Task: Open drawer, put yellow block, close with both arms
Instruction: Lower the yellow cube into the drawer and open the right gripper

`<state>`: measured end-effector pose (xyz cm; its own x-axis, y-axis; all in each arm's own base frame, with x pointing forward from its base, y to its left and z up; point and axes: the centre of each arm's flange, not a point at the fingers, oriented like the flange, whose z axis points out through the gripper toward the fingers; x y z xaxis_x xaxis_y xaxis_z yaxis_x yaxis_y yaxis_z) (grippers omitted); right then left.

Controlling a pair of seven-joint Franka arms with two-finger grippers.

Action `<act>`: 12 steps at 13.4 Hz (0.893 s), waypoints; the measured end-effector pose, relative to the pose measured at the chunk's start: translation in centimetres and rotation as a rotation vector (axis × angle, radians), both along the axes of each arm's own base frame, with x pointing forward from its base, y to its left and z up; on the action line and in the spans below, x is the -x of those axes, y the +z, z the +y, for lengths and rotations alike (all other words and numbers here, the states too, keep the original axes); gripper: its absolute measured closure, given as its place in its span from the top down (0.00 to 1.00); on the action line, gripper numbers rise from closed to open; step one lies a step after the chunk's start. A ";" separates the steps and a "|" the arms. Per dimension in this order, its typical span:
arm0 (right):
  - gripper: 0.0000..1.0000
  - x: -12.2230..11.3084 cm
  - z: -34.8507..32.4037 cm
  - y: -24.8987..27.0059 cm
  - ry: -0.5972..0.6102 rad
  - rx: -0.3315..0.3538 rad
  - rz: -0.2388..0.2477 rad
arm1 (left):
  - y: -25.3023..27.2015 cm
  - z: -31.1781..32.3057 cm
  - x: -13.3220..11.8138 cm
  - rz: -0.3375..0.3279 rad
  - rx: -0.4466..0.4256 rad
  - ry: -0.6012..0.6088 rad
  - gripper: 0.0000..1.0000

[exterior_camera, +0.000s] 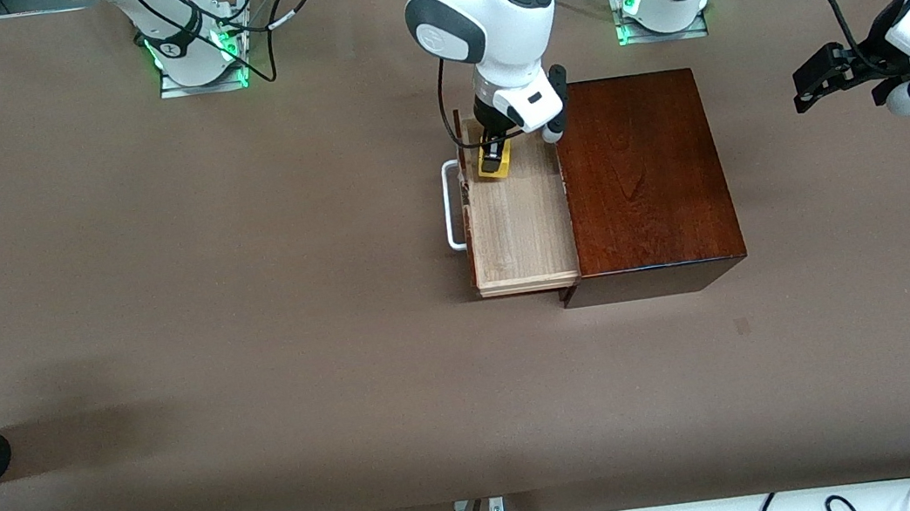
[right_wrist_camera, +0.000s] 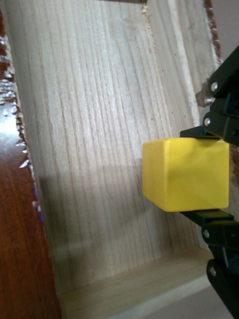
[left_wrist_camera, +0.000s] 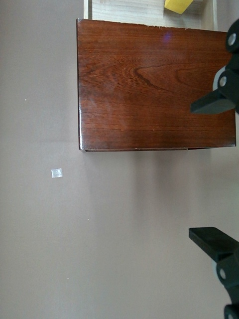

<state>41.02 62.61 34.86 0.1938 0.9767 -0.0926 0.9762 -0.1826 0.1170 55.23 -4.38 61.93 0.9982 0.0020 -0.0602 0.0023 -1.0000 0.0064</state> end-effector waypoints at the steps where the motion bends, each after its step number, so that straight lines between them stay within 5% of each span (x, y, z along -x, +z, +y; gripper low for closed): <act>1: 0.55 -0.3 0.0 -0.5 0.014 -0.009 -0.005 | 0.0 0.0 0.0 0.000 0.000 0.000 1.00; 12: 0.55 -5.9 -3.0 -2.8 0.123 -0.065 -0.030 | 0.0 -0.2 0.0 0.000 0.000 -0.004 1.00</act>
